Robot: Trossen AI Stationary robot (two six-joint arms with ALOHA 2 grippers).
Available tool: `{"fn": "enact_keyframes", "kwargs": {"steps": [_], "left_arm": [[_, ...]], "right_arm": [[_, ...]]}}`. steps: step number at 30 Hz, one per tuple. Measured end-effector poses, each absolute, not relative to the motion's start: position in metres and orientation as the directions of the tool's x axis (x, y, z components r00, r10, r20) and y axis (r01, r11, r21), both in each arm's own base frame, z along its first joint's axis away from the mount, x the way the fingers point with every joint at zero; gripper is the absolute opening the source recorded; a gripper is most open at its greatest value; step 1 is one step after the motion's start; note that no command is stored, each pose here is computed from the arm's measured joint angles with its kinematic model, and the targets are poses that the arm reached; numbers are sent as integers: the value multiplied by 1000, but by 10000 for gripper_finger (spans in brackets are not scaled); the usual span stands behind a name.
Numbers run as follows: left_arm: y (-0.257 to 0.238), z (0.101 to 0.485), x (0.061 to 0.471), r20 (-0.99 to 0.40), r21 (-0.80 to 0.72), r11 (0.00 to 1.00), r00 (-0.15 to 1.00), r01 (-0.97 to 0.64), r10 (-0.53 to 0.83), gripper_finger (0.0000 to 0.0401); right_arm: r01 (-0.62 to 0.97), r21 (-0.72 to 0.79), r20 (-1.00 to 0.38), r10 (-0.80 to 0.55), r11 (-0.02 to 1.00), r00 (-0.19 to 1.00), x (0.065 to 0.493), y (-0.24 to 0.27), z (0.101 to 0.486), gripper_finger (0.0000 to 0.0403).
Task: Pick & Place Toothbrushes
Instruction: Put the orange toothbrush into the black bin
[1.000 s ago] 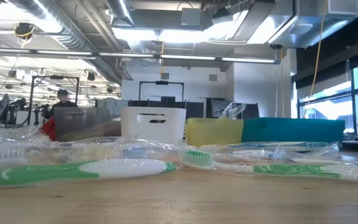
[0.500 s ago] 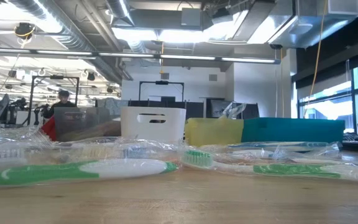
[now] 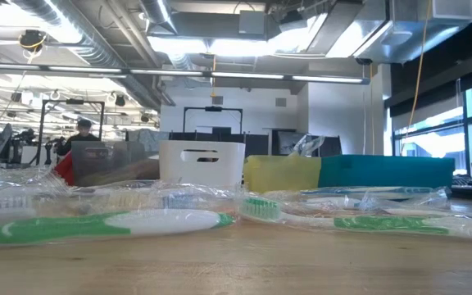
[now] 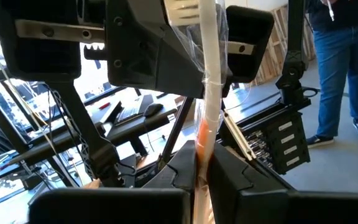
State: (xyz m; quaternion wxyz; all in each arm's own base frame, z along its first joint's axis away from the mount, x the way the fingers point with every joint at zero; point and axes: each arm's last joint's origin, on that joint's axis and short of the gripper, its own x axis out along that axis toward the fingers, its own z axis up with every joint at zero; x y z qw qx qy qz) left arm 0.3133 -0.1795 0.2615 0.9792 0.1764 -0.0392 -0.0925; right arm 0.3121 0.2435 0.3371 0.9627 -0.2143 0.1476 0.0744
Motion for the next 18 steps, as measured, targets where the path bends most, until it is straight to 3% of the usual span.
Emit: {"fn": "enact_keyframes", "kwargs": {"steps": [5, 13, 18], "left_arm": [[-179, 261, 313, 42, 353, 921, 981, 163, -190, 14], [-179, 261, 313, 37, 347, 923, 981, 166, -190, 14], [-181, 261, 312, 36, 341, 924, 980, 171, -195, 14]], "right_arm": [[-206, -388, -336, 71, 898, 939, 311, 243, 335, 83], [-185, -358, -332, 60, 915, 941, 311, 243, 335, 222], [-31, -435, -281, -103, 900, 954, 304, 247, 336, 269]]}}
